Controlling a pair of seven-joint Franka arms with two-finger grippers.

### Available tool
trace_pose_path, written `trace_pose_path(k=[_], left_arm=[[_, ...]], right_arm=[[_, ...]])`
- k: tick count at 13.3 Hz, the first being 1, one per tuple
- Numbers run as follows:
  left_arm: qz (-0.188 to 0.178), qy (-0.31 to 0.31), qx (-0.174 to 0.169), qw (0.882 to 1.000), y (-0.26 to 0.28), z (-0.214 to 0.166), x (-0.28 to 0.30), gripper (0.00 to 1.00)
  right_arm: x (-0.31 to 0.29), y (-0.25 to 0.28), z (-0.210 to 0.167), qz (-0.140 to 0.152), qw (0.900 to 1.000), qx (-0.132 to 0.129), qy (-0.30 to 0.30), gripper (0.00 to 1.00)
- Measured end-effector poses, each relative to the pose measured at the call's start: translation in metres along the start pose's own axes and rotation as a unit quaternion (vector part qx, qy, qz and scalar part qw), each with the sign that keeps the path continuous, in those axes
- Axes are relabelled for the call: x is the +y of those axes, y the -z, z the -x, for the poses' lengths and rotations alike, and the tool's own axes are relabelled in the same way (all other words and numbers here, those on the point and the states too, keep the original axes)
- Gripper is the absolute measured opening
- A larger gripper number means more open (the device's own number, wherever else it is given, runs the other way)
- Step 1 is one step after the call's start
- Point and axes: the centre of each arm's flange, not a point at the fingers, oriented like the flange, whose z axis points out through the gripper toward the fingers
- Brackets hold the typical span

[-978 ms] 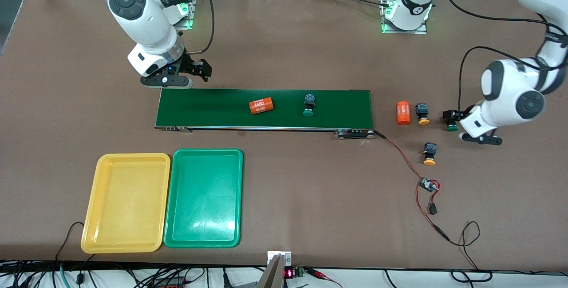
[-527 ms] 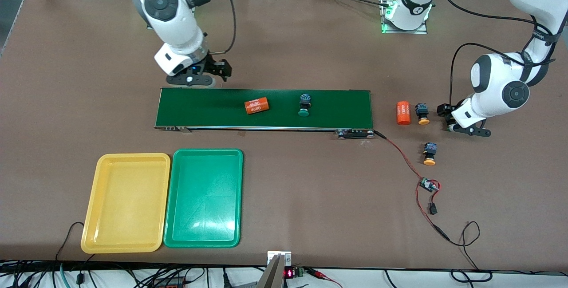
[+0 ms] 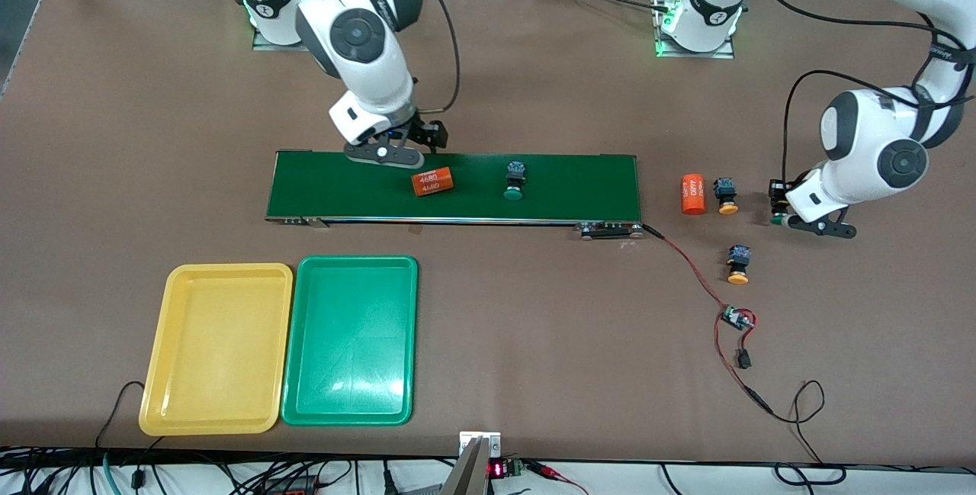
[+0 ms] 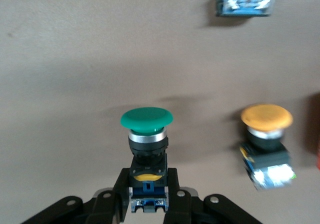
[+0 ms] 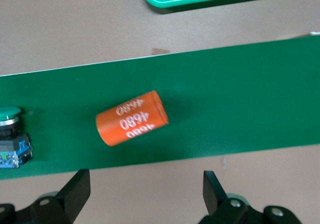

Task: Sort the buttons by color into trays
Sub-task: 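Place the button on the belt with the left gripper while the right gripper lowers, then grasp the button with the right gripper while the left gripper grasps the cylinder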

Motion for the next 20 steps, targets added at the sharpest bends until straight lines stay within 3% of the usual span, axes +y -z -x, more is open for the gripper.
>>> trace_pose_path(k=[3,6,9,13,16,20], left_arm=[[0.038,-0.007,-0.016,0.999,0.065,-0.018,0.038,0.33],[0.086,0.004,-0.014,0.996,0.090,-0.032,0.110,0.33],[0.102,0.028,-0.013,0.994,0.101,-0.038,0.205,0.33],[0.106,0.043,0.020,0.993,0.103,-0.038,0.318,0.33],[0.117,0.043,0.037,0.991,0.085,-0.042,0.348,0.33],[0.124,0.037,0.030,0.991,0.056,-0.043,0.361,0.33]], right_arm=[[-0.011,-0.010,-0.010,0.001,1.000,0.003,0.004,1.00],[-0.018,-0.011,-0.018,-0.003,1.000,0.005,0.003,1.00],[-0.021,-0.016,-0.023,-0.003,1.000,0.004,0.002,1.00],[-0.024,-0.026,-0.029,-0.002,1.000,0.008,0.003,1.00],[-0.025,-0.031,-0.031,-0.001,1.000,0.008,0.003,1.00],[-0.025,-0.030,-0.031,-0.001,1.000,0.008,0.003,1.00]])
